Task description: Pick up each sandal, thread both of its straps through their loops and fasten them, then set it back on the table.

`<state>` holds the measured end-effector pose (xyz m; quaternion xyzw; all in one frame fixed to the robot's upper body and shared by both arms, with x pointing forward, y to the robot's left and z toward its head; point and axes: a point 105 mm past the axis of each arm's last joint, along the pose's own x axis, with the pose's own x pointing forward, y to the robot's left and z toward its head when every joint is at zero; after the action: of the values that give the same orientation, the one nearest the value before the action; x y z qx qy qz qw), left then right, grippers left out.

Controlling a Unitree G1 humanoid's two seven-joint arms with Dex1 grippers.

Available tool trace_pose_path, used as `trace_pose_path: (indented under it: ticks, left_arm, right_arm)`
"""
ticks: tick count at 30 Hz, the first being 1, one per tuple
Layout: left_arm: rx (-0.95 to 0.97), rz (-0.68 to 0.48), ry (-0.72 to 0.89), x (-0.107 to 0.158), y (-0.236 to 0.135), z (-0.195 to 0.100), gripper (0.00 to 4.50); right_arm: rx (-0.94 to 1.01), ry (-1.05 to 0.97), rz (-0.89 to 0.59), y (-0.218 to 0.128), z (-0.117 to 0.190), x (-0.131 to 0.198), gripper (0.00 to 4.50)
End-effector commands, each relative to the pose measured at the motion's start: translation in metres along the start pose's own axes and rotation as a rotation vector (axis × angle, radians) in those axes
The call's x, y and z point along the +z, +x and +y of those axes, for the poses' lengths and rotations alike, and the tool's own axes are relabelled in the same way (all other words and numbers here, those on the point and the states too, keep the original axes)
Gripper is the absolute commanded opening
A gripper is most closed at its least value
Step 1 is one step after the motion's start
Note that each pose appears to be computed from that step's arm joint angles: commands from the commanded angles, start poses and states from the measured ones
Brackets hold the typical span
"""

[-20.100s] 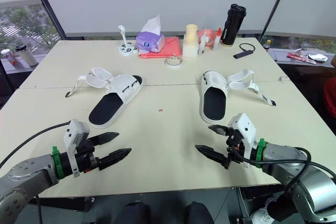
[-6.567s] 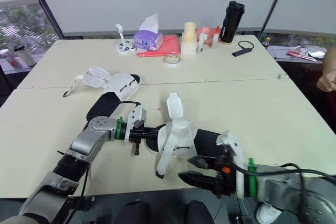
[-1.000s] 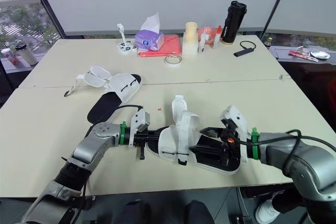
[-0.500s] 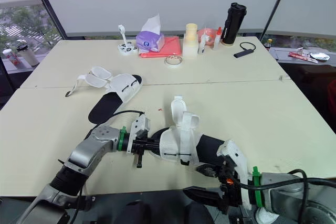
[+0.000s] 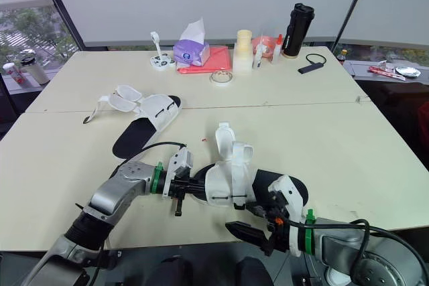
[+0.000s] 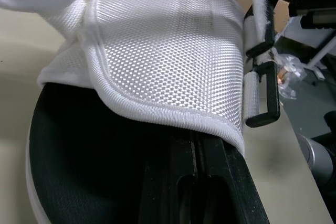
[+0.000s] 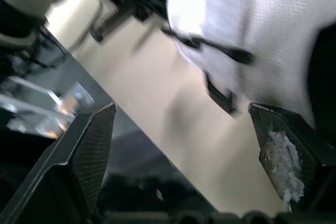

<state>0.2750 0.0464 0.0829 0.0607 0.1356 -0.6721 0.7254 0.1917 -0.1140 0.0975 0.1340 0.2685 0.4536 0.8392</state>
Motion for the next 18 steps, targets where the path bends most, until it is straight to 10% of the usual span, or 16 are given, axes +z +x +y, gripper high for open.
trace_pose_path:
  ticks: [1, 11, 18]
  left_arm:
    - [-0.011, 0.015, -0.005, -0.004, 0.004, -0.003, 0.0]
    - [0.004, 0.017, -0.005, -0.006, 0.003, -0.001, 0.0]
    - [0.006, 0.02, -0.004, -0.006, 0.003, 0.0, 0.0]
  right_arm:
    - [0.039, 0.016, -0.089, 0.003, 0.007, 0.014, 4.27]
    - [0.038, 0.072, -0.065, 0.001, 0.007, -0.001, 0.16]
    - [0.066, 0.121, 0.035, -0.008, 0.011, -0.026, 0.06]
